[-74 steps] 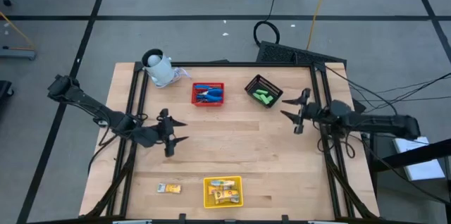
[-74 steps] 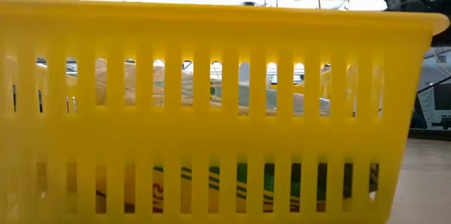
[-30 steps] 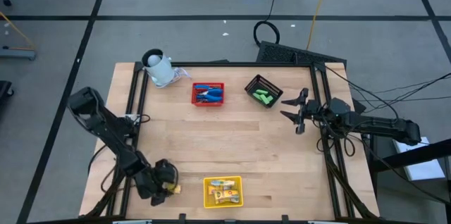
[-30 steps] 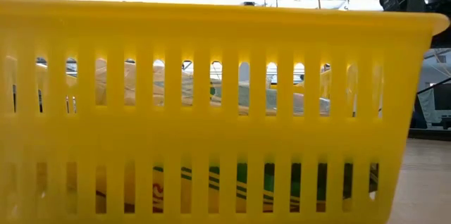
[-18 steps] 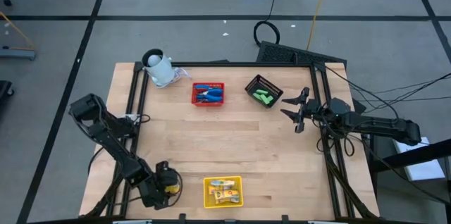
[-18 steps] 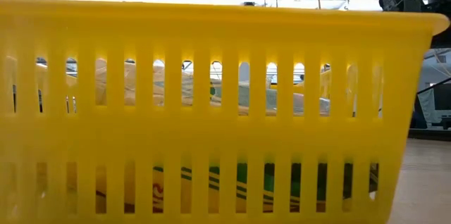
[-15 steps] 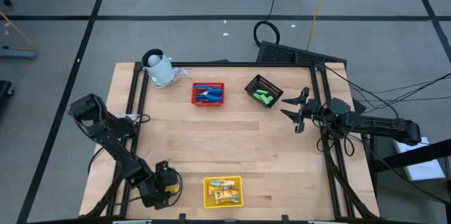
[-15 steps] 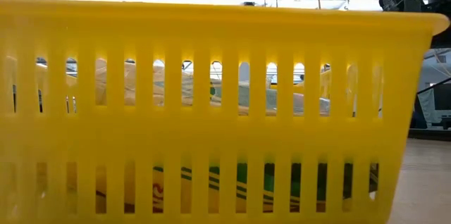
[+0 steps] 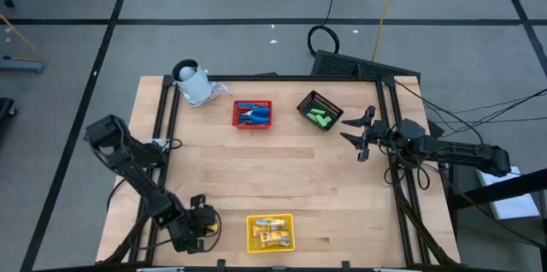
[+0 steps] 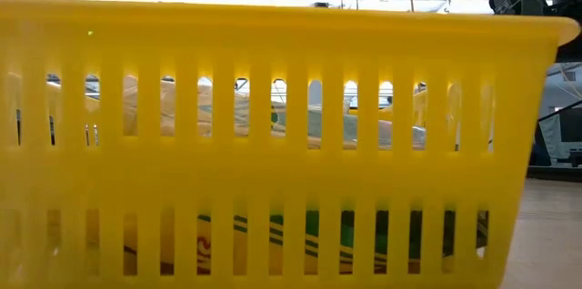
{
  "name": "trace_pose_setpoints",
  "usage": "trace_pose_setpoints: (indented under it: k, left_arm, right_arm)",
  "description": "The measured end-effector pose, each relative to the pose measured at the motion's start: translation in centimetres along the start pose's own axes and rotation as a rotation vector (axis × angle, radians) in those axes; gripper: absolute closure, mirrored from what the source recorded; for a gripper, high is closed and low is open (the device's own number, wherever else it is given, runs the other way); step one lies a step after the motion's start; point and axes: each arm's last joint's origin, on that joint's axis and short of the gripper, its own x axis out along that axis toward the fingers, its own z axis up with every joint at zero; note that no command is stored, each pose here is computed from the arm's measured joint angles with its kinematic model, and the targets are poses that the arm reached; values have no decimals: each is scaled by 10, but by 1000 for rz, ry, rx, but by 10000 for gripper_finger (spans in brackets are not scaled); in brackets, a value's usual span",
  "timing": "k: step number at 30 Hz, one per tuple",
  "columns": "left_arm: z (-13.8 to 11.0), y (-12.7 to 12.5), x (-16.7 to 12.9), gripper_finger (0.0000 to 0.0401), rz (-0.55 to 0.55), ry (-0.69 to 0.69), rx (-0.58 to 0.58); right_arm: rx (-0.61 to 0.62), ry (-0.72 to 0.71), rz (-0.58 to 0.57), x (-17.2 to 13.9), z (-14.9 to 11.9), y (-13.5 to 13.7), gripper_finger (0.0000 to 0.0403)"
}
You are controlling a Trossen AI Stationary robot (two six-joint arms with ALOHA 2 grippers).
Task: Pick & Place School Supplies
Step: Put the yellow crayon box into the yellow bin
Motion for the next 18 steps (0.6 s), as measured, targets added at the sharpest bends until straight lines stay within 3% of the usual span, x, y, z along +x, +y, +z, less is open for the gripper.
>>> trace_pose_setpoints:
  k: [12,18]
  left_arm:
    - [18,6,3,332,49,-146,118]
    - [39,12,-17,332,102,-294,224]
  right_arm:
    - [3,0,3,0,0,0,220]
    - [3,1,3,0,0,0,220]
